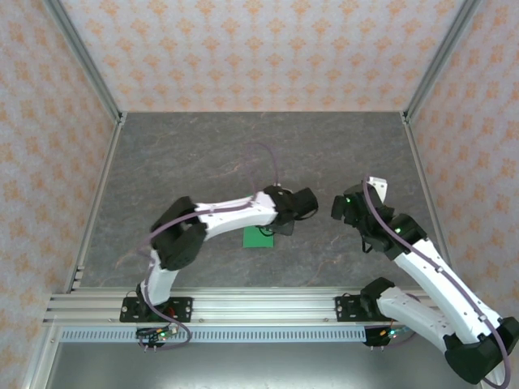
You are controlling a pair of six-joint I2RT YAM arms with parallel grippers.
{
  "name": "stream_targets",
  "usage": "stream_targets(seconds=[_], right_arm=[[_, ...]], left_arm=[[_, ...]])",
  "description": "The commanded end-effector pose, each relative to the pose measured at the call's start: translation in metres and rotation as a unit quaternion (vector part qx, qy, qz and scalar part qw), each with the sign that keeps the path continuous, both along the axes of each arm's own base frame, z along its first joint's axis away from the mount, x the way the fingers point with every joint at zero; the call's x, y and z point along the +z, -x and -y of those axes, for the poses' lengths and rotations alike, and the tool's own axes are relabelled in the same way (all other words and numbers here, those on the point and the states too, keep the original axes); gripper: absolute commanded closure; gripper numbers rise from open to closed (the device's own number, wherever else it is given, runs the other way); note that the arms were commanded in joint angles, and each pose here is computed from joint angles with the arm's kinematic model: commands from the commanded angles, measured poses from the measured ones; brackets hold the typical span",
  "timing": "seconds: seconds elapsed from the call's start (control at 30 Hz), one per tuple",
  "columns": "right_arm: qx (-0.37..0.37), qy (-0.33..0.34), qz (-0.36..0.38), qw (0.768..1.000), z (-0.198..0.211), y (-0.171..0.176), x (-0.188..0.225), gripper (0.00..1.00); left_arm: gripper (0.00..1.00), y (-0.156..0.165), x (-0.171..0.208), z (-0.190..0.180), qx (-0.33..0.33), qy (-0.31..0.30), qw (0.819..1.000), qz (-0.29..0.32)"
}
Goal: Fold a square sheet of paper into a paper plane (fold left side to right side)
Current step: Turn over the paper at the center of the table, then third fold the triangle at the center of the table.
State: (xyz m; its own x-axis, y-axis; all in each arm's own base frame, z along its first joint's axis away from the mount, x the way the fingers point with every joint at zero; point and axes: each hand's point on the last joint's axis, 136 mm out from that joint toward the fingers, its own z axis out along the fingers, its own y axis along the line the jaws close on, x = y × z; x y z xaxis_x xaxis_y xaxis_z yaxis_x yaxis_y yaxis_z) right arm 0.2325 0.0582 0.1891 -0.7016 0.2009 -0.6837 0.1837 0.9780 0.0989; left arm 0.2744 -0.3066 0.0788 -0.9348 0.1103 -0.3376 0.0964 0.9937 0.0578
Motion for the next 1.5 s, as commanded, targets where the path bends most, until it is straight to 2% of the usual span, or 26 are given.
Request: stream_targets(seconds=[0.0,0.1,0.17,0.3,0.47,0.57,0.93,1.47], right_arm=[[0.09,-0.106,-0.013,0.99,-0.058,-0.011,-0.009,0.01],[0.127,-0.178,-0.044,0.975,-0.098,-0.021,-0.023,0.07],[0.148,-0.224,-0.076,0.96,-0.127,-0.029,-0.036,0.11],[0.176,-0.274,-0.106,0.939,-0.174,-0.047,-0.056,0.15],[0.195,-0.298,-0.129,0.925,-0.218,-0.069,-0.077,0.19],[0.195,-0.313,-0.137,0.919,-0.234,-0.082,-0.089,0.23],[0.2,-0.306,-0.163,0.917,-0.256,-0.105,-0.122,0.3],[0.183,-0.245,-0.211,0.928,-0.24,-0.097,-0.165,0.34]], left_arm=[[0.33,-0.014,0.046,-0.011,0.007,0.12,0.992,0.04],[0.24,-0.018,0.053,-0.039,0.032,0.207,0.977,0.053],[0.21,-0.022,0.053,-0.058,0.054,0.27,0.96,0.056],[0.2,-0.025,0.039,-0.087,0.089,0.347,0.932,0.047],[0.24,-0.026,0.02,-0.087,0.091,0.427,0.899,0.021],[0.28,-0.024,0.003,-0.083,0.091,0.428,0.899,-0.003],[0.27,-0.022,-0.026,-0.076,0.092,0.422,0.901,-0.045],[0.28,-0.014,-0.043,-0.072,0.095,0.417,0.9,-0.085]])
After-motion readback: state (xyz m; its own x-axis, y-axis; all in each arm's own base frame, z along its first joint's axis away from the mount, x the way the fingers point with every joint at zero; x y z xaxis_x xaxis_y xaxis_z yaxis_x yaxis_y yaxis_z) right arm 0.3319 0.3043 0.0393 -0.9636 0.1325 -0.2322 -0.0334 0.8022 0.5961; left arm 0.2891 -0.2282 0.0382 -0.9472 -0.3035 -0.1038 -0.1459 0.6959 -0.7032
